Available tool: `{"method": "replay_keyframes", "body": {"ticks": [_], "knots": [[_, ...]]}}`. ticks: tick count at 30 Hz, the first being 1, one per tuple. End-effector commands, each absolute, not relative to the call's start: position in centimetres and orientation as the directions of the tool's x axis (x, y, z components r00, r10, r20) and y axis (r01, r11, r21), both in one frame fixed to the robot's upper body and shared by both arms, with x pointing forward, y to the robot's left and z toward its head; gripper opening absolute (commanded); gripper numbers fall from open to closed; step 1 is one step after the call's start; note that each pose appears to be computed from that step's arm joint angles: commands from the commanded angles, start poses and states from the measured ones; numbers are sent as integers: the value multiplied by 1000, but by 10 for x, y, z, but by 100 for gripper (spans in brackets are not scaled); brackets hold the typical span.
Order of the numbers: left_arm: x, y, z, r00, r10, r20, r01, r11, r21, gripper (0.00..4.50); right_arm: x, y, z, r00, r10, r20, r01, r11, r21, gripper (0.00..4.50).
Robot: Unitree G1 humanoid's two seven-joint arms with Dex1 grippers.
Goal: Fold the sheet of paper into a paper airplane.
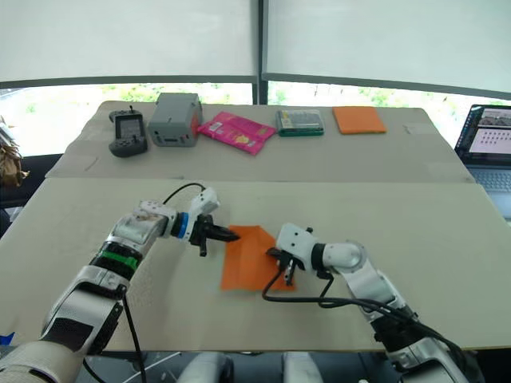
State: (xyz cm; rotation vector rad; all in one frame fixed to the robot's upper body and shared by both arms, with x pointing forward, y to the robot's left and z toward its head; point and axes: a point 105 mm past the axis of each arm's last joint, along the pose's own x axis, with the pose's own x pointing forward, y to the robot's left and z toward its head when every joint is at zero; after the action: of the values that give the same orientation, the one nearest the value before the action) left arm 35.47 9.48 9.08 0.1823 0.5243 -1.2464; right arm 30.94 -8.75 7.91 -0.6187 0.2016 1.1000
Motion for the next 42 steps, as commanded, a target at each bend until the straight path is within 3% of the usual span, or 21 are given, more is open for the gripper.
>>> {"method": "replay_keyframes", "body": {"ticks": [1, 6, 8, 13, 19, 32, 39, 42], "knots": [[356, 89, 114, 267, -881, -391, 925, 348, -154, 57, 305, -92, 57, 439, 736, -515, -896, 315, -314, 0], [353, 93, 131, 347, -880, -325, 908, 401, -118, 217, 307, -91, 55, 455, 729, -511, -889, 337, -310, 0], [348, 96, 135, 364, -880, -306, 907, 410, -100, 217, 308, -91, 55, 466, 724, -508, -883, 350, -311, 0], [343, 119, 142, 582, -782, -224, 804, 594, 14, 217, 308, -92, 57, 487, 716, -499, -873, 379, -308, 0], [329, 122, 130, 720, -667, -193, 670, 740, -60, 217, 306, -90, 58, 490, 718, -495, -872, 387, -301, 0], [313, 109, 104, 738, -644, -202, 617, 765, -185, 217, 308, -89, 60, 493, 718, -492, -870, 390, -302, 0], [308, 98, 105, 701, -692, -176, 665, 722, -192, 2, 307, -91, 60, 500, 711, -495, -866, 397, -304, 0], [307, 94, 106, 684, -708, -177, 697, 706, -127, 2, 308, -92, 60, 503, 708, -495, -864, 400, -306, 0]]}}
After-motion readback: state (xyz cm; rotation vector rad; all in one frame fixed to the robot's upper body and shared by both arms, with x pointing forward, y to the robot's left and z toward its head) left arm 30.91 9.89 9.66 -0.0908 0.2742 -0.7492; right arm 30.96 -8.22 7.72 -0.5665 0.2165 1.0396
